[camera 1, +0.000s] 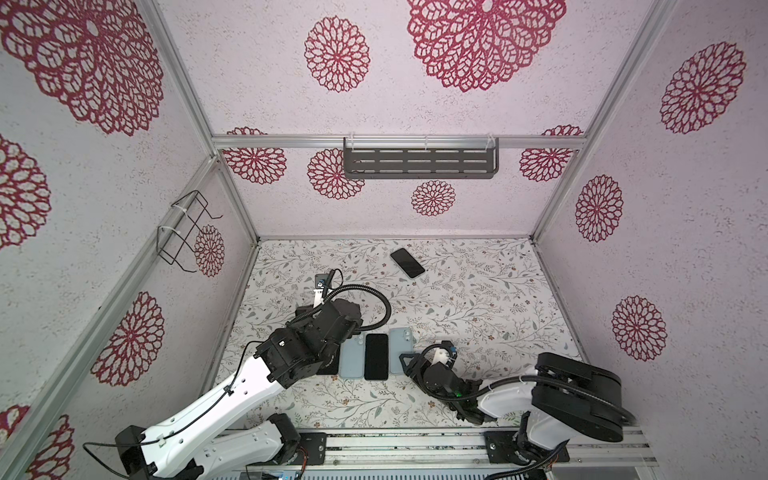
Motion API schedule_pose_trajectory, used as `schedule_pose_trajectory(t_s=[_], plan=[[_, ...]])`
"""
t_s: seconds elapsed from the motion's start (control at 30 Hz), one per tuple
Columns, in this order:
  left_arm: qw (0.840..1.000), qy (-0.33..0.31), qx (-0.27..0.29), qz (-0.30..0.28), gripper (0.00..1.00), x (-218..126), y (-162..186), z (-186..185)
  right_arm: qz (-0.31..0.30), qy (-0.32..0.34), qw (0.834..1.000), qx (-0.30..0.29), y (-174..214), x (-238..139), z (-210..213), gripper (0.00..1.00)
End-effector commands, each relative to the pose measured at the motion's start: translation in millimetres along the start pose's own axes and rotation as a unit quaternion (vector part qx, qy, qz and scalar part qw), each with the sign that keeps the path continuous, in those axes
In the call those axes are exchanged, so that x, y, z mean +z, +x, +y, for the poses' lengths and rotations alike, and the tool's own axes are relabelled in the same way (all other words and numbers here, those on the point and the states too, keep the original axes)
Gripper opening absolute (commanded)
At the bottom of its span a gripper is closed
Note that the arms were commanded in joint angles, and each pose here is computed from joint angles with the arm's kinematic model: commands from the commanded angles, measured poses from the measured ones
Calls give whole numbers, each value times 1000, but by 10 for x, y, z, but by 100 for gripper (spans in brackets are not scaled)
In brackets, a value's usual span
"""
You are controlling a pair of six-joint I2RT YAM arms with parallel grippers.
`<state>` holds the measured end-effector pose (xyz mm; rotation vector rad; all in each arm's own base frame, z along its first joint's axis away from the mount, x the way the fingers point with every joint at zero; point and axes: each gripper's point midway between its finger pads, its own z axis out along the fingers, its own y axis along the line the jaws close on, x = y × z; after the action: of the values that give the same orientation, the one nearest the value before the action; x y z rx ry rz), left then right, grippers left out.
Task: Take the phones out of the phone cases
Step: 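Open both grippers and raise them away from the row, then reach the right gripper over the lone dark phone while the left rises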
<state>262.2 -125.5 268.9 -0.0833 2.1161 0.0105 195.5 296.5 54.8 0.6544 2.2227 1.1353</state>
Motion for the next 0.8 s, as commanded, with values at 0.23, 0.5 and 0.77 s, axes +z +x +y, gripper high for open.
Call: schedule_pose_trajectory(t_s=[0.23, 0.5, 0.77], plan=[[998, 52, -37, -1, 97, 49, -149, -169, -46, 82, 980, -173, -681, -703, -47, 99], [973, 185, -117, 65, 97, 414, -104, -534, 23, 87, 921, -378, -1546, -620, 429, 99], [965, 209, -134, 91, 97, 721, -52, -676, 137, 93, 824, -542, -2011, 507, 900, 99]])
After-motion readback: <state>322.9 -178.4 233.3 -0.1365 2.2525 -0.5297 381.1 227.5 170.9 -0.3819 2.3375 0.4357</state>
